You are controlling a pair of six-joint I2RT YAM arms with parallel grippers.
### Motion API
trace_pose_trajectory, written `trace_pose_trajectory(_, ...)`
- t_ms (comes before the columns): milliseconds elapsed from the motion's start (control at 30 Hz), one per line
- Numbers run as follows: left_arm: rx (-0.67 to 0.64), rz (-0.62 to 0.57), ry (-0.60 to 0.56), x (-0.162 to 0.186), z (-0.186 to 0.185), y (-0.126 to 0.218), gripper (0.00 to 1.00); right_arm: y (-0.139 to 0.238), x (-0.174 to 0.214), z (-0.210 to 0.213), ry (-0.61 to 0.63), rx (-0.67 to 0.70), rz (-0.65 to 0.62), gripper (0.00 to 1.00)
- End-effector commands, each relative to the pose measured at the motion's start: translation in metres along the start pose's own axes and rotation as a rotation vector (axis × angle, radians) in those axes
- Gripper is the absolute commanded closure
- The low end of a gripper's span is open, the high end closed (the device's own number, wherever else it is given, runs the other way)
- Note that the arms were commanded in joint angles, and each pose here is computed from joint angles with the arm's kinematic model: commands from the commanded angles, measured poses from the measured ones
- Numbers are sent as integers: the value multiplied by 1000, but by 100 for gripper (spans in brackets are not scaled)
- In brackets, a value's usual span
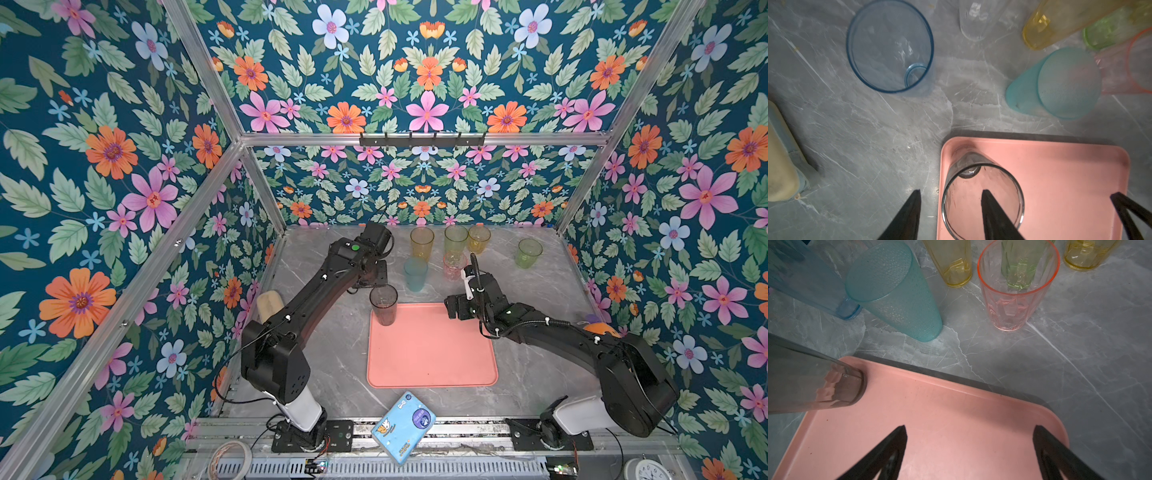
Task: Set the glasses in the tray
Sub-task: 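Raise the left gripper and move it to the light blue glass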
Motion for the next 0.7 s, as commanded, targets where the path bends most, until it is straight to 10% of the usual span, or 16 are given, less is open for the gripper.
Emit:
trace_pose_trajectory(0, -47, -32, 1, -11, 11, 10, 48, 2, -3, 2, 5, -12, -16, 4)
trace_pose_trajectory(667, -56, -142, 244, -57, 99, -10, 45, 2, -3, 3, 8, -20, -15, 4)
Point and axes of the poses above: each gripper's point midway between its finger pads, its own y axis back along the fingers, its own z axis along the line the jaws close on, x = y × z, the point moved 4 cm from there along y, back along the fingers, and after that the axes turned 6 degrees about -y, right-handed, at the moved point
